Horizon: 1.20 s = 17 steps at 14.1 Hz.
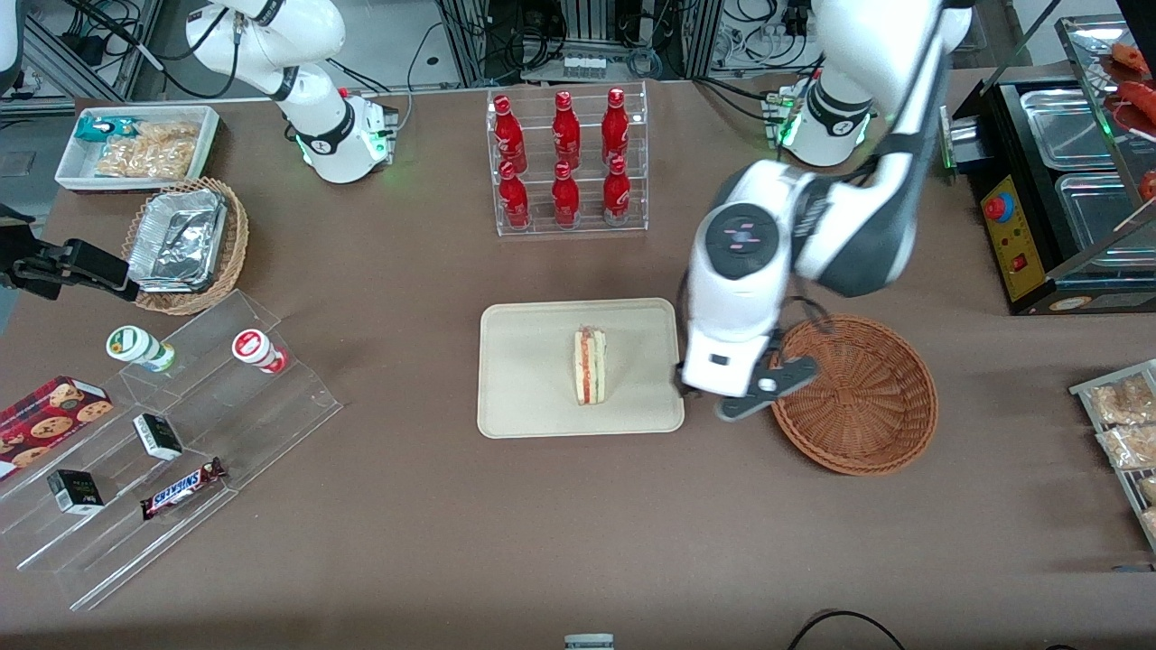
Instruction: Place sandwich from basket to tray
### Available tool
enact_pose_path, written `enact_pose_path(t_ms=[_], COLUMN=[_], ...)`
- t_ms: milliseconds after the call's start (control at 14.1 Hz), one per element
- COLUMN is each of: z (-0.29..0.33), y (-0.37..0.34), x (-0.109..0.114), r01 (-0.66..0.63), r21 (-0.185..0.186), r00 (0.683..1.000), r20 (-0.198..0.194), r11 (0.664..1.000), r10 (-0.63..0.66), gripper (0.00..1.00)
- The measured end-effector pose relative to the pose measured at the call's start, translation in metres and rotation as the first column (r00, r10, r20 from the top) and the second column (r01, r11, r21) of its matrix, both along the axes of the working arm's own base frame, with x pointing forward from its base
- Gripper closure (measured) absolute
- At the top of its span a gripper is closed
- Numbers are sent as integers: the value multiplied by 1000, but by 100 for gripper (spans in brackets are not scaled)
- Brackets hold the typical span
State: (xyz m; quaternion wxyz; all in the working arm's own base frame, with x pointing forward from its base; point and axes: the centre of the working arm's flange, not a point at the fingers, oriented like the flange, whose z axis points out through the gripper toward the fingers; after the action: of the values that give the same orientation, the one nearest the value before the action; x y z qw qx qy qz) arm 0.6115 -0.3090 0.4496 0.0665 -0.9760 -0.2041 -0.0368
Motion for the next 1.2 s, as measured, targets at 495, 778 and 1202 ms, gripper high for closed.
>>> enact_pose_path(t_ms=[495,778,1202], z=[59,94,156], y=[177,263,255], x=[23,-2,-67], r01=[115,169,223], r21=[-59,-127,-140], r00=[985,968,950], r20=[-121,-164,-192], r11=[992,977,965], r10=[-122,-189,-248], gripper=[0,0,0])
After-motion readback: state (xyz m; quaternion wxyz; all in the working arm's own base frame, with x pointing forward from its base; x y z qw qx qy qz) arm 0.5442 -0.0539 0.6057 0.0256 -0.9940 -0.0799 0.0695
